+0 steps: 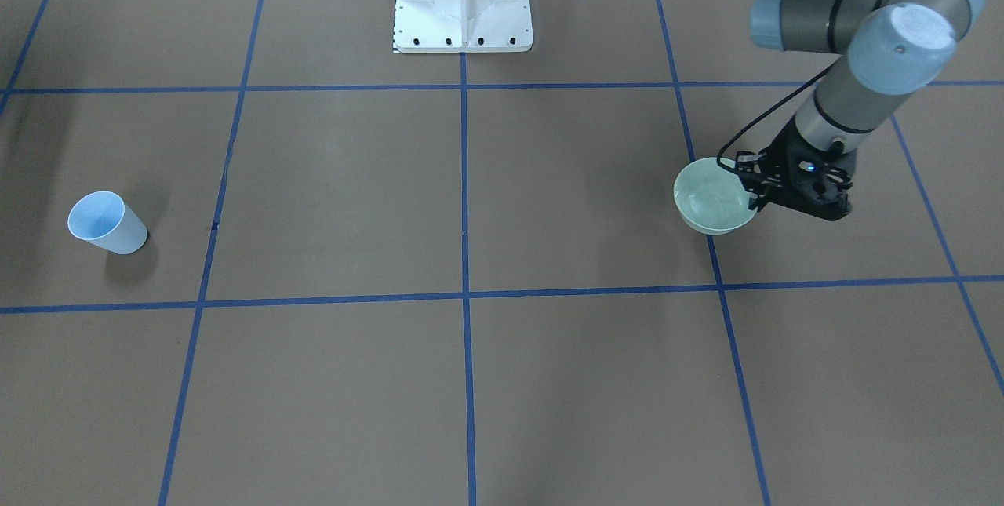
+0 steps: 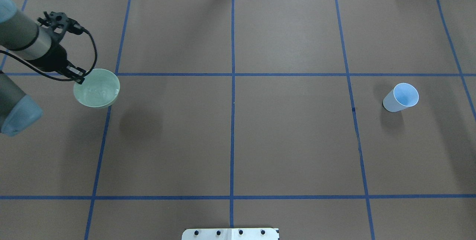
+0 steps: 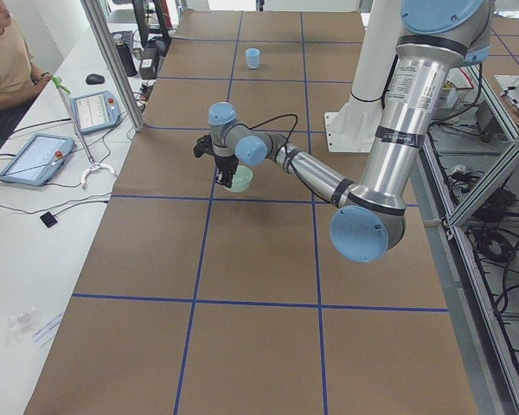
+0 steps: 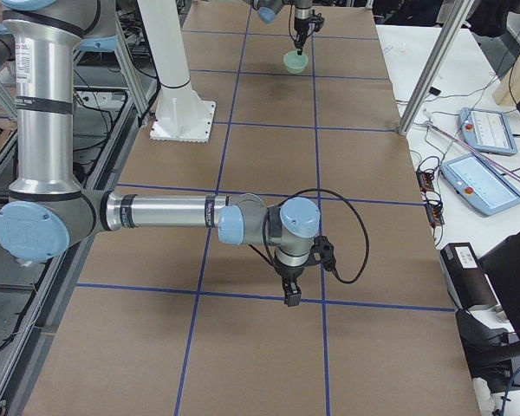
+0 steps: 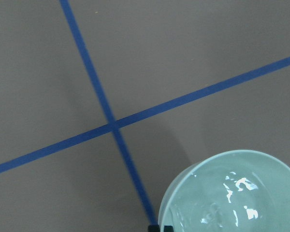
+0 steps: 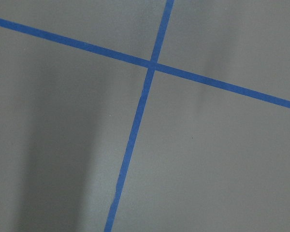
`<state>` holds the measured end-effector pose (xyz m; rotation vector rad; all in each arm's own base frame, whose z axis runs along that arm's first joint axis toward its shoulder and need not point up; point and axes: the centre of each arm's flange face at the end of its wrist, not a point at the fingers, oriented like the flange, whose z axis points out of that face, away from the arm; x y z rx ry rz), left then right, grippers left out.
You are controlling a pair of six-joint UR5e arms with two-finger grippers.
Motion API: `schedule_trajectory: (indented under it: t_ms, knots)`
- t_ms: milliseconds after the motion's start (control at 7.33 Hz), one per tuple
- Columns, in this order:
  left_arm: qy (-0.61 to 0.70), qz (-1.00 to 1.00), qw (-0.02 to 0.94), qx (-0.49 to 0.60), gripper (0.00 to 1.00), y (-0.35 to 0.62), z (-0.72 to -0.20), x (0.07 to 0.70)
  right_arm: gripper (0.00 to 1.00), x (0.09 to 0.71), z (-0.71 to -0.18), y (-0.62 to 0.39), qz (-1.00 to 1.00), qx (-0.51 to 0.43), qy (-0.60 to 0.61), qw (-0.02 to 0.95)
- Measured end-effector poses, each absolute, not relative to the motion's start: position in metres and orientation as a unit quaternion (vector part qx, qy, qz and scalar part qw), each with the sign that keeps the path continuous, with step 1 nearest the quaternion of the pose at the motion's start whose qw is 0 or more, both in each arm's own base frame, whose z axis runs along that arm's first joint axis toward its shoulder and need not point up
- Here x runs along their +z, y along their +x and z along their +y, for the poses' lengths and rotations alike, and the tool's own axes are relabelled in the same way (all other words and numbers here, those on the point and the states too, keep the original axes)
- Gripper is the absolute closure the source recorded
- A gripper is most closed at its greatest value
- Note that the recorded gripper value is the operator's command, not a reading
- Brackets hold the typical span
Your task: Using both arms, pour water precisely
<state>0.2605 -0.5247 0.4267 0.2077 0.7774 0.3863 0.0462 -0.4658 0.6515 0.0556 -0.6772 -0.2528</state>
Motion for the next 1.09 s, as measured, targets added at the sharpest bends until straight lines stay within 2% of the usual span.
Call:
schedule_trajectory:
  t_ms: [682, 955, 1091]
  knots:
    - [0.115, 0.379, 0.885, 0.245, 1.0, 0.191, -0.548, 0.552, 0.0, 0.655, -0.465, 0.047, -0.33, -0.124, 0.025, 0.936]
    - [0.119, 0.388, 0.88, 0.246, 0.57, 0.188, -0.551, 0.576, 0.0, 0.655, -0.465, 0.047, -0.329, -0.123, 0.024, 0.936]
    - [0.117, 0.389, 0.88, 0.246, 0.27, 0.188, -0.551, 0.581, 0.0, 0.655, -0.465, 0.047, -0.329, -0.123, 0.024, 0.936]
